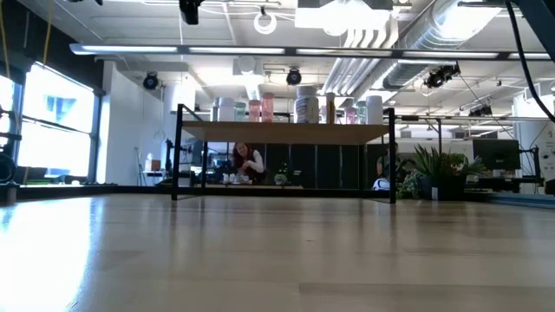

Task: Pick and place medicine bottles onto shelf by color
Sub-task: Adjust the blue pill bottle on the shelf

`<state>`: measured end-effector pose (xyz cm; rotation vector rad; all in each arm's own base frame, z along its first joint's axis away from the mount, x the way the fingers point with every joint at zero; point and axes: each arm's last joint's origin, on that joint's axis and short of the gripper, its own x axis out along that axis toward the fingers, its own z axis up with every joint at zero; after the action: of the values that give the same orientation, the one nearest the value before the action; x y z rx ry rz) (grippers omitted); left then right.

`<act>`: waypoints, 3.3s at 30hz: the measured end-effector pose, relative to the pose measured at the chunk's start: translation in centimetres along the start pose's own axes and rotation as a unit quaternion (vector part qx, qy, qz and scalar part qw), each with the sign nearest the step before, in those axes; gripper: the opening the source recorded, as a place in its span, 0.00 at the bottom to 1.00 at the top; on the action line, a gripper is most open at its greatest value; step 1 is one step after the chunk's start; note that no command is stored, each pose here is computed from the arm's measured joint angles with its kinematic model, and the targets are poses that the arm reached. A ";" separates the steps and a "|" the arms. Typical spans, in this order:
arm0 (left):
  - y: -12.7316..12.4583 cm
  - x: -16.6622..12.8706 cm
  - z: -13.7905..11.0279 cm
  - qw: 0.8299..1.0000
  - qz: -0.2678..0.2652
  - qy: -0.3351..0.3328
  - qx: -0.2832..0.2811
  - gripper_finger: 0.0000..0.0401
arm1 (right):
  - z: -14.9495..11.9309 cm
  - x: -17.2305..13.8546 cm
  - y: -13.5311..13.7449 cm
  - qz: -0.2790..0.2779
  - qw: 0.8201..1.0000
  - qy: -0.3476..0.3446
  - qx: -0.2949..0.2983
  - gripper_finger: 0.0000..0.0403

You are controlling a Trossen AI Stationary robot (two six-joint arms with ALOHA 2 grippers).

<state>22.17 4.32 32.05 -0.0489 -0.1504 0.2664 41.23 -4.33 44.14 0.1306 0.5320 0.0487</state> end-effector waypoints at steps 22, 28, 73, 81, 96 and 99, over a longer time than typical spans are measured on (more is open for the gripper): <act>0.5 0.6 -0.7 1.000 0.010 0.014 -0.001 0.29 | -0.4 0.1 -0.1 -0.012 0.999 0.020 0.036 0.22; 0.5 0.6 -0.7 1.000 0.007 0.014 0.007 0.45 | -0.5 0.1 -0.2 -0.016 0.999 0.022 0.036 0.21; 5.9 0.1 -0.6 0.988 0.150 0.028 0.021 0.64 | -1.4 -4.1 -13.0 -0.208 0.977 0.049 0.015 0.21; 7.2 -0.2 -0.9 0.982 0.179 0.049 0.023 0.64 | -3.9 -2.2 -18.4 -0.226 0.968 0.106 0.014 0.21; 7.7 -0.3 -0.9 0.980 0.190 0.052 0.024 0.64 | -7.1 2.0 -21.6 -0.218 0.960 0.171 0.043 0.21; 7.7 -0.3 -0.9 0.980 0.190 0.052 0.024 0.64 | -7.5 2.8 -22.0 -0.220 0.959 0.168 0.060 0.21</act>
<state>20.03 11.63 30.55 -0.0442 -0.0281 0.6484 40.10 -25.09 33.32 0.1206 0.8937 -0.4029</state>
